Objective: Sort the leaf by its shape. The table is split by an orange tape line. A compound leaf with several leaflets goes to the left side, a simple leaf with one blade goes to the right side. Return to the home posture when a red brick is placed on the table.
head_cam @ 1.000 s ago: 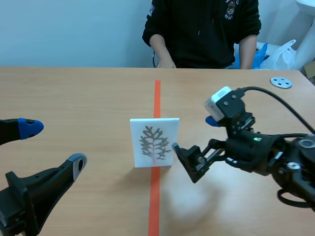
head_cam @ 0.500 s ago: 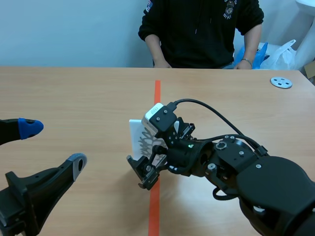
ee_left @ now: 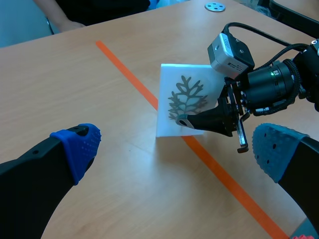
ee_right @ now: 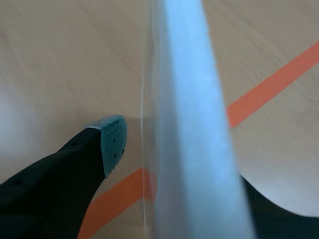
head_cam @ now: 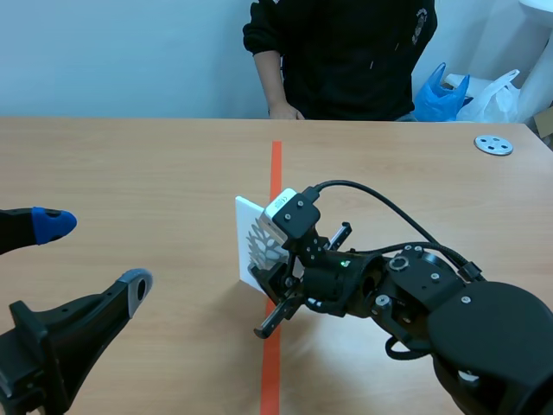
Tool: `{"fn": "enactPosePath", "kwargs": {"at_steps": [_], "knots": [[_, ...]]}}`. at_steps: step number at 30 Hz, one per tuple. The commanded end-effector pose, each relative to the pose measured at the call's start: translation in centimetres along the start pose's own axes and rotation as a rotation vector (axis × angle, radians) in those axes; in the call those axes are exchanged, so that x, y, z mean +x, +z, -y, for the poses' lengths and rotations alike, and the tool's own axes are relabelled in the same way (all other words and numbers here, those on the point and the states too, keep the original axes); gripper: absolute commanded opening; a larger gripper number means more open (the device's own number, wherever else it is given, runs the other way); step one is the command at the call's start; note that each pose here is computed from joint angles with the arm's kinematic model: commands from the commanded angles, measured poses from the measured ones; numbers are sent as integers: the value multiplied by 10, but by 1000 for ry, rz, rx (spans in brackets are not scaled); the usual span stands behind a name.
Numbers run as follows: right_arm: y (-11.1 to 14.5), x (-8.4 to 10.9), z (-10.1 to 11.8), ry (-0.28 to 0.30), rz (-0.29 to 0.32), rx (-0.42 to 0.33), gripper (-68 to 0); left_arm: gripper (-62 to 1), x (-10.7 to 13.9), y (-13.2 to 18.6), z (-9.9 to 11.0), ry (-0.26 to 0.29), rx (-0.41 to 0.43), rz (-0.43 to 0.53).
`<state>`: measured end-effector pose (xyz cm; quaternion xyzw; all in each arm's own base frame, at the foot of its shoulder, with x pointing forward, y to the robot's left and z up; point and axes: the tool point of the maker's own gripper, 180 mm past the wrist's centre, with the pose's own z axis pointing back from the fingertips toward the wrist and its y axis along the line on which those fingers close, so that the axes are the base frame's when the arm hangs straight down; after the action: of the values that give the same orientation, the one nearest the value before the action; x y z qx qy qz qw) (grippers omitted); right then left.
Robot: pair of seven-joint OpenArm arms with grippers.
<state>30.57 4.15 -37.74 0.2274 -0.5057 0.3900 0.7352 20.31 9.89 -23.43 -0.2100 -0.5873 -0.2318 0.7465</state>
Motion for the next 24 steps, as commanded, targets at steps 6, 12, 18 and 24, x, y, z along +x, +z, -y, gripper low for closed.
{"fn": "enactPosePath", "kwargs": {"at_steps": [6, 12, 18, 24], "knots": [[0, 19, 9, 17, 52, -16, -615, 14, 8, -1, 1, -2, -2, 30], [1, 22, 12, 22, 60, -23, -642, 14, 8, -1, 1, -2, -2, 30], [10, 30, 21, 66, 76, -32, -642, 14, 8, -1, 1, -2, -2, 30], [26, 35, 37, 131, 81, -48, -638, 14, 8, -1, 1, -2, -2, 30]]}}
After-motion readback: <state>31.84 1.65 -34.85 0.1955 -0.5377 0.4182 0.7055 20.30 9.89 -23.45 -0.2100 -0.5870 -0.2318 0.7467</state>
